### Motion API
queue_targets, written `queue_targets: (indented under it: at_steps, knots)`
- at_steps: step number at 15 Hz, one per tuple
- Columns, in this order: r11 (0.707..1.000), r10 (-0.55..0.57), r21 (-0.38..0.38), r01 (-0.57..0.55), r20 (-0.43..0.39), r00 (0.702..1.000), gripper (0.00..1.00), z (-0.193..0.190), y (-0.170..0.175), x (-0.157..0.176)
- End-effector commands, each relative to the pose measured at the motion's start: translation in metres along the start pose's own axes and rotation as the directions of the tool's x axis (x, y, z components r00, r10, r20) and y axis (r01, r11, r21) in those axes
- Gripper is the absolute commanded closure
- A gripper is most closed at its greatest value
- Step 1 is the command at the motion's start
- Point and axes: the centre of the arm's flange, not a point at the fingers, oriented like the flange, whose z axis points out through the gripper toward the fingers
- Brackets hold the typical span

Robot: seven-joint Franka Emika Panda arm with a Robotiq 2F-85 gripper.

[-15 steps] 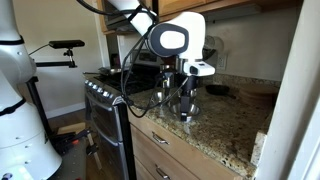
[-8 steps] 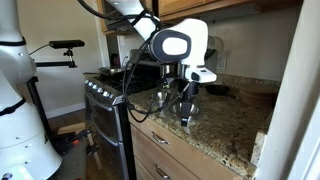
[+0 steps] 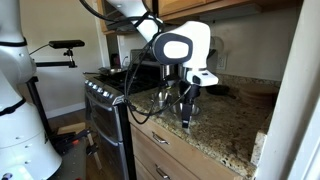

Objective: Pour the contents of the silver bowl into the other silver bowl

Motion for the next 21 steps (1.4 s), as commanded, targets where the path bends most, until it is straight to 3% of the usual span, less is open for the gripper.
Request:
queue_targets:
  at_steps: [1, 4, 5, 6, 14, 17, 21]
  knots:
    - [1.000, 0.003, 0.025, -0.003, -0.012, 1.000, 0.00, 0.004, -0.005, 0.008]
    - [1.000, 0.002, 0.023, -0.001, -0.014, 1.000, 0.22, 0.005, -0.008, 0.012]
    - [1.000, 0.002, 0.022, -0.001, -0.014, 1.000, 0.25, 0.006, -0.008, 0.013]
    - [1.000, 0.002, 0.021, -0.001, -0.016, 1.000, 0.38, 0.006, -0.008, 0.013]
    - [1.000, 0.001, 0.019, 0.000, -0.018, 1.000, 0.90, 0.006, -0.011, 0.016]
    - [1.000, -0.002, 0.023, 0.002, -0.028, 1.000, 0.95, 0.002, -0.014, 0.019]
    - [1.000, -0.006, 0.026, 0.007, -0.042, 0.999, 0.92, -0.005, -0.014, 0.020]
